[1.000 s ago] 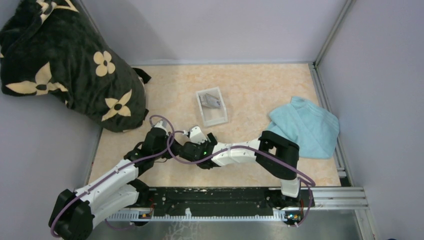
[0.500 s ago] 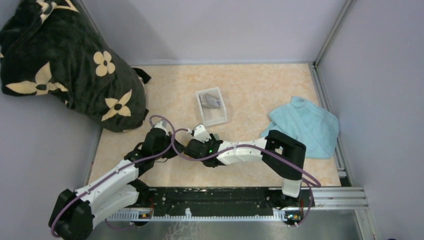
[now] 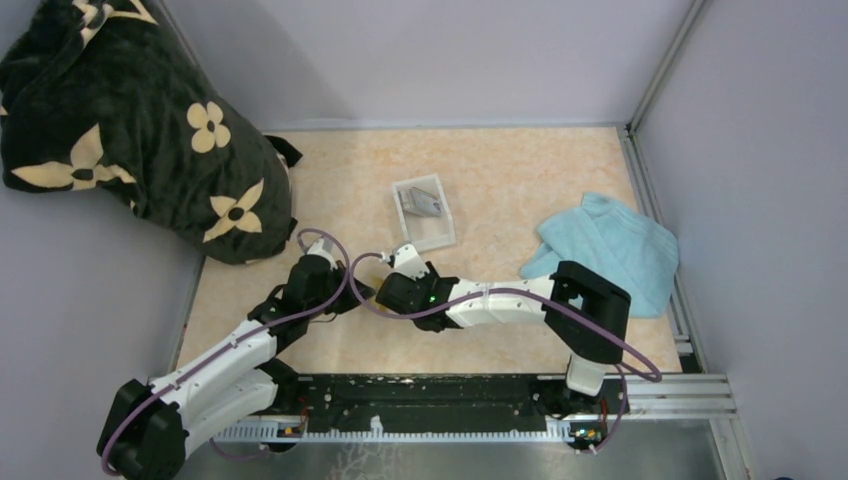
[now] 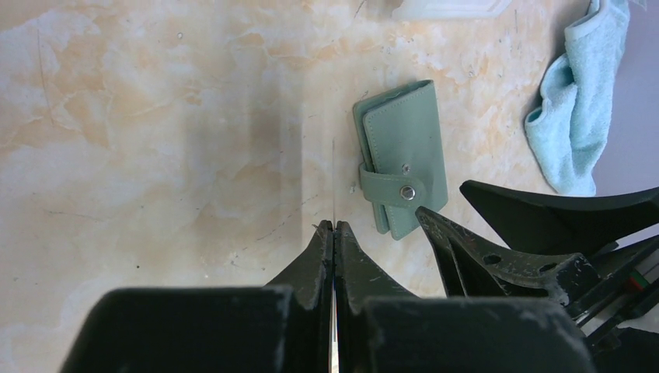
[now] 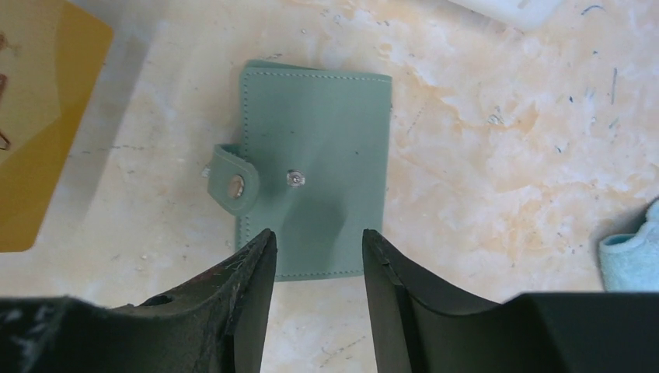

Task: Put the credit cards into the card holder
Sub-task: Open the card holder at the center of the board.

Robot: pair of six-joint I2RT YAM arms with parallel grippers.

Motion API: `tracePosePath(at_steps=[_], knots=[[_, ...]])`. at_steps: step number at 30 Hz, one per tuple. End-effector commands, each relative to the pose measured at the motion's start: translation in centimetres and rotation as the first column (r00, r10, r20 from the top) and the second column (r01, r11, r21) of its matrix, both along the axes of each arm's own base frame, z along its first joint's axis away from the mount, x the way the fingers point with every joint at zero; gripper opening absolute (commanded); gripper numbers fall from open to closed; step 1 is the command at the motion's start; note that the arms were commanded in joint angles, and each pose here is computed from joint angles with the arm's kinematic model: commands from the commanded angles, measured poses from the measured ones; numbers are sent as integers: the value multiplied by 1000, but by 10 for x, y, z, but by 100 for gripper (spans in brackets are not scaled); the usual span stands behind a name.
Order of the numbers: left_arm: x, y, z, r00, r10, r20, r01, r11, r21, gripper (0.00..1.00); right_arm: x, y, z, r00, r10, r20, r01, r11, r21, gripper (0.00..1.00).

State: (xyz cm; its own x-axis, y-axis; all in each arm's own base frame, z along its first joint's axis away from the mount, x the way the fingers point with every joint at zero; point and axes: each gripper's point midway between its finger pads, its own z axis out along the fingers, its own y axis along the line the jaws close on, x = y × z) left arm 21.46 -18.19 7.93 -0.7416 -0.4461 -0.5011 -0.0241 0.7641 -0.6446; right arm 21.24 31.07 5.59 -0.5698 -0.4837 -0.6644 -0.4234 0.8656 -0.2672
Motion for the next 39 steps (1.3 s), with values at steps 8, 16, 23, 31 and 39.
tracePosePath(at_steps=[8,16,23,31,39], knots=[[13,-37,46,981,-137,140,145,989,-44,0,12,-31,39,993,-102,68,96,992,87,53],[10,-80,70,952,-255,168,262,965,-18,0,16,-41,32,988,-150,27,145,981,129,53],[6,-104,49,954,-285,93,279,958,70,0,19,-50,27,979,-200,-32,202,952,228,52],[11,-111,19,981,-195,-12,195,968,156,0,20,-50,27,981,-187,-59,196,943,268,50],[16,-97,12,997,-75,-18,77,974,212,0,18,-46,18,984,-151,-97,172,947,271,50]])
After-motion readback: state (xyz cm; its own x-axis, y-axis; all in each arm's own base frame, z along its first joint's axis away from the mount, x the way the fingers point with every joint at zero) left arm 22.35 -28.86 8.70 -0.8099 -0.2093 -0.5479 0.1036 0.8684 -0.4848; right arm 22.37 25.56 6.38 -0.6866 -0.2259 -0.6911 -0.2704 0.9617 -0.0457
